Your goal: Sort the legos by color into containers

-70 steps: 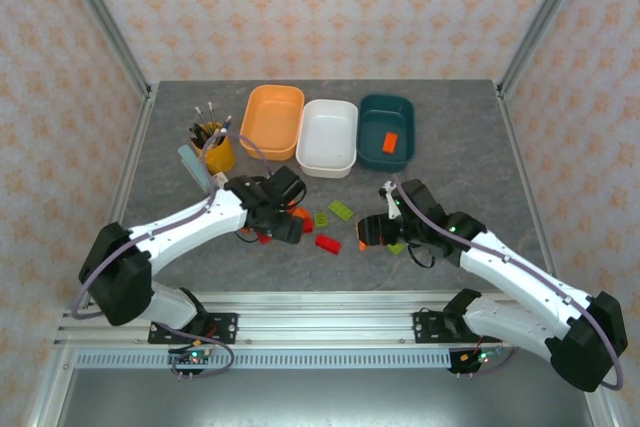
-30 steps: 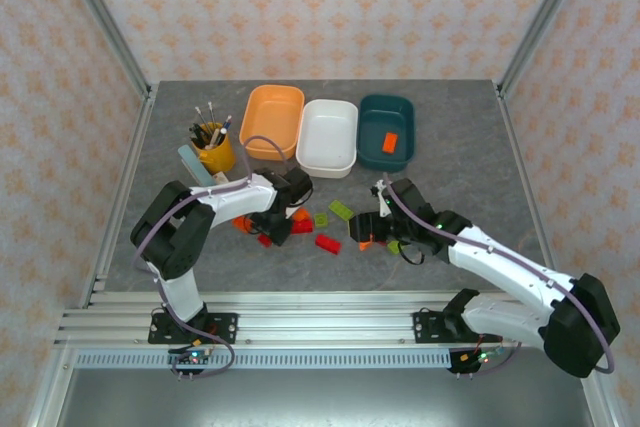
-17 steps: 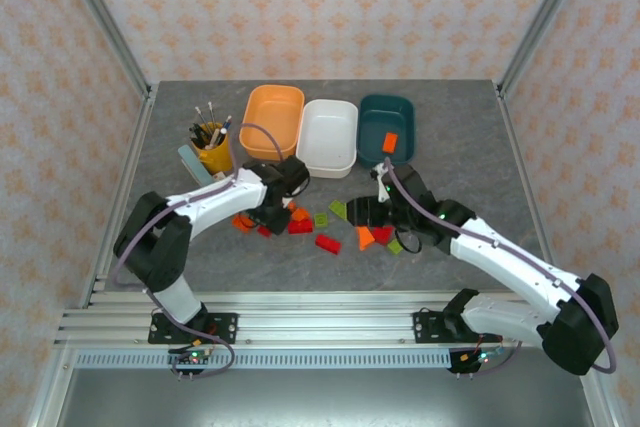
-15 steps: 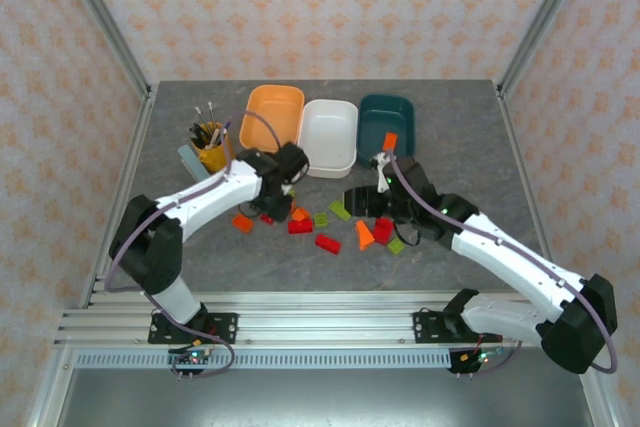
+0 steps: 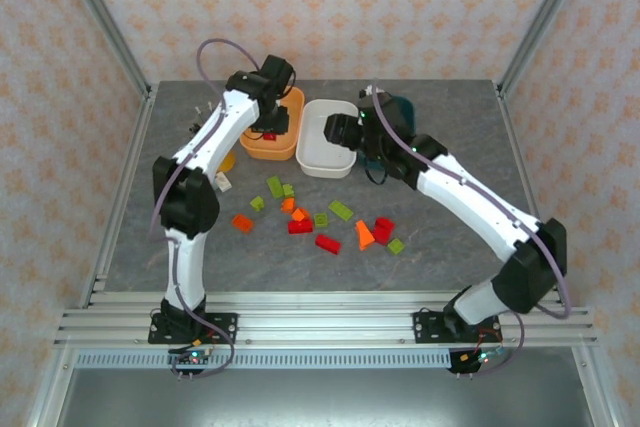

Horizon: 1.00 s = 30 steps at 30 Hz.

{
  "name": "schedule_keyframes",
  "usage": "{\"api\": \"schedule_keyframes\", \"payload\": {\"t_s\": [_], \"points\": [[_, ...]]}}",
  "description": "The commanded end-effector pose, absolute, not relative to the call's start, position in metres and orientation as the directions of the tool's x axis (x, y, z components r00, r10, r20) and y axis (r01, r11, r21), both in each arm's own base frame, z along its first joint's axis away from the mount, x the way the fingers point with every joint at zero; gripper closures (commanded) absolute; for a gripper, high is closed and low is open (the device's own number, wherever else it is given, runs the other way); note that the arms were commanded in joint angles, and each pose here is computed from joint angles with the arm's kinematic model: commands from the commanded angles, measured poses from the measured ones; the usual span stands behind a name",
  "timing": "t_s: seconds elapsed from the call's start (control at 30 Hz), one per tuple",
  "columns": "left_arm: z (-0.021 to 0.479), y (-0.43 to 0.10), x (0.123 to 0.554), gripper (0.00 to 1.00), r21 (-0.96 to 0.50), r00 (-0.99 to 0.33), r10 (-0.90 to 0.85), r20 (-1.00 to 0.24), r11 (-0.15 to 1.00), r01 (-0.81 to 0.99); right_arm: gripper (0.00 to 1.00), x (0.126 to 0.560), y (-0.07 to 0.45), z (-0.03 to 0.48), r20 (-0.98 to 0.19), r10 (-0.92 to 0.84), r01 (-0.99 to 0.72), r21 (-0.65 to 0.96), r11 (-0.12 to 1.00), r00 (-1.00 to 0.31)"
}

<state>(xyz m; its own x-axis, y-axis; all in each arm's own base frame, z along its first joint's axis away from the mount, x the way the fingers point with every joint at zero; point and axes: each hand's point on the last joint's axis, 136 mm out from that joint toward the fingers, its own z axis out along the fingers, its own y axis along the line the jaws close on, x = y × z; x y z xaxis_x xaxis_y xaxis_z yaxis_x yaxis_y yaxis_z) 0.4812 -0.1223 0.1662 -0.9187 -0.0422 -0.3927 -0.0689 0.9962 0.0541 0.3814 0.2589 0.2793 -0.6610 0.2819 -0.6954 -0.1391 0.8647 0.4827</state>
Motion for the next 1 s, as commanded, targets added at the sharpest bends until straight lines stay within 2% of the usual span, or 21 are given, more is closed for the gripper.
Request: {"api": "schedule_keyframes", "payload": {"t_s": [0.0, 0.23, 0.5, 0.73, 0.87, 0.97], "points": [[0.157, -0.104, 0.497, 0.71, 0.103, -0.924, -0.096, -0.371, 0.984, -0.143, 0.31, 0.401, 0.263, 0.283, -0.642, 0.386, -0.071, 0.567, 0.821, -0.662], [0.116, -0.097, 0.529, 0.70, 0.100, -0.927, -0.127, -0.353, 0.980, -0.172, 0.31, 0.418, 0.272, 0.261, -0.579, 0.410, -0.020, 0.593, 0.805, -0.705], [0.083, -0.102, 0.535, 0.65, 0.096, -0.940, -0.132, -0.314, 0.981, -0.170, 0.31, 0.414, 0.274, 0.243, -0.546, 0.385, -0.004, 0.580, 0.814, -0.744], [0.064, -0.105, 0.532, 0.55, 0.088, -0.950, -0.146, -0.276, 0.980, -0.176, 0.31, 0.409, 0.270, 0.237, -0.544, 0.347, -0.005, 0.543, 0.840, -0.764], [0.071, -0.107, 0.533, 0.44, 0.070, -0.947, -0.148, -0.284, 0.982, -0.174, 0.30, 0.403, 0.265, 0.234, -0.539, 0.318, -0.002, 0.510, 0.860, -0.780], [0.085, -0.108, 0.534, 0.42, 0.057, -0.939, -0.153, -0.308, 0.982, -0.179, 0.30, 0.396, 0.258, 0.236, -0.547, 0.293, -0.007, 0.480, 0.877, -0.784]]}}
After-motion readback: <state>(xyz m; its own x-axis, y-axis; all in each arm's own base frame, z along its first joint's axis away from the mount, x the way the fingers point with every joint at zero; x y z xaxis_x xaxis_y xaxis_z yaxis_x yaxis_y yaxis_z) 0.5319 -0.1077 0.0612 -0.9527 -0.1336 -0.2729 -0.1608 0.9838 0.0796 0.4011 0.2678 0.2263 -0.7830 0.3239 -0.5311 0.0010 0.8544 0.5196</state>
